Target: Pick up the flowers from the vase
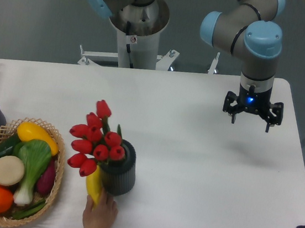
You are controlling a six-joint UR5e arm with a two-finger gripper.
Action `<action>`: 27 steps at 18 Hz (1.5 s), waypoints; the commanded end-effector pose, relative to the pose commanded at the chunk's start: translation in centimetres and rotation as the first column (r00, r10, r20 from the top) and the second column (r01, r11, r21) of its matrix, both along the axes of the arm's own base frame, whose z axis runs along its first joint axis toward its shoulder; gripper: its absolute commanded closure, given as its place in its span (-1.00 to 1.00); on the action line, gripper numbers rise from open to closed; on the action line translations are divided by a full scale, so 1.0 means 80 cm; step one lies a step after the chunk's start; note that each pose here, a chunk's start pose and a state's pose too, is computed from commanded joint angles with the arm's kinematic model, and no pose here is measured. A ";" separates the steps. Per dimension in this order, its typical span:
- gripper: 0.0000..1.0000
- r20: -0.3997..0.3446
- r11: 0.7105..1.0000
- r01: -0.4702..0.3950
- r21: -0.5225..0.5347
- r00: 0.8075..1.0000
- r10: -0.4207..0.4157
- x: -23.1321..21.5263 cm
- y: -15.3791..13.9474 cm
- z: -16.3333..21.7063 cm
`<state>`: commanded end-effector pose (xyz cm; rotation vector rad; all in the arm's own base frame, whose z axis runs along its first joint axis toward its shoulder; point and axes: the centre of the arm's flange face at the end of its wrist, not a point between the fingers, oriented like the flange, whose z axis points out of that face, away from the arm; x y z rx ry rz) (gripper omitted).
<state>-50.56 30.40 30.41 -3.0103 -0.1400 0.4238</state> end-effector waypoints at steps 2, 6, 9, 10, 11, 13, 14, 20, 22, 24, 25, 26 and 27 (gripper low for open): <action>-1.00 0.003 1.000 0.000 -0.001 1.000 0.000 0.003 0.000 -0.002; -1.00 0.004 1.000 -0.002 0.008 1.000 0.002 0.003 0.000 -0.003; -1.00 0.007 1.000 -0.011 0.015 1.000 0.011 0.002 -0.002 -0.004; -1.00 0.012 1.000 -0.015 0.022 1.000 0.014 0.003 -0.003 -0.006; -1.00 0.016 0.999 -0.018 0.032 1.000 0.018 0.004 0.000 -0.006; -1.00 0.024 0.997 -0.035 0.066 0.999 0.034 0.006 0.003 -0.002; -1.00 0.030 0.995 -0.031 0.096 0.999 0.028 0.008 0.007 0.001; -1.00 0.064 0.959 -0.009 0.284 0.998 -0.009 0.030 0.035 0.032; -1.00 0.067 0.954 0.013 0.299 0.997 -0.035 0.044 0.058 0.035; -1.00 0.065 0.946 0.049 0.322 0.995 -0.074 0.059 0.078 0.041; -1.00 0.060 0.942 0.063 0.331 0.994 -0.088 0.063 0.087 0.045; -1.00 0.056 0.940 0.073 0.332 0.994 -0.097 0.066 0.092 0.049; -1.00 0.052 0.937 0.090 0.337 0.992 -0.114 0.071 0.102 0.052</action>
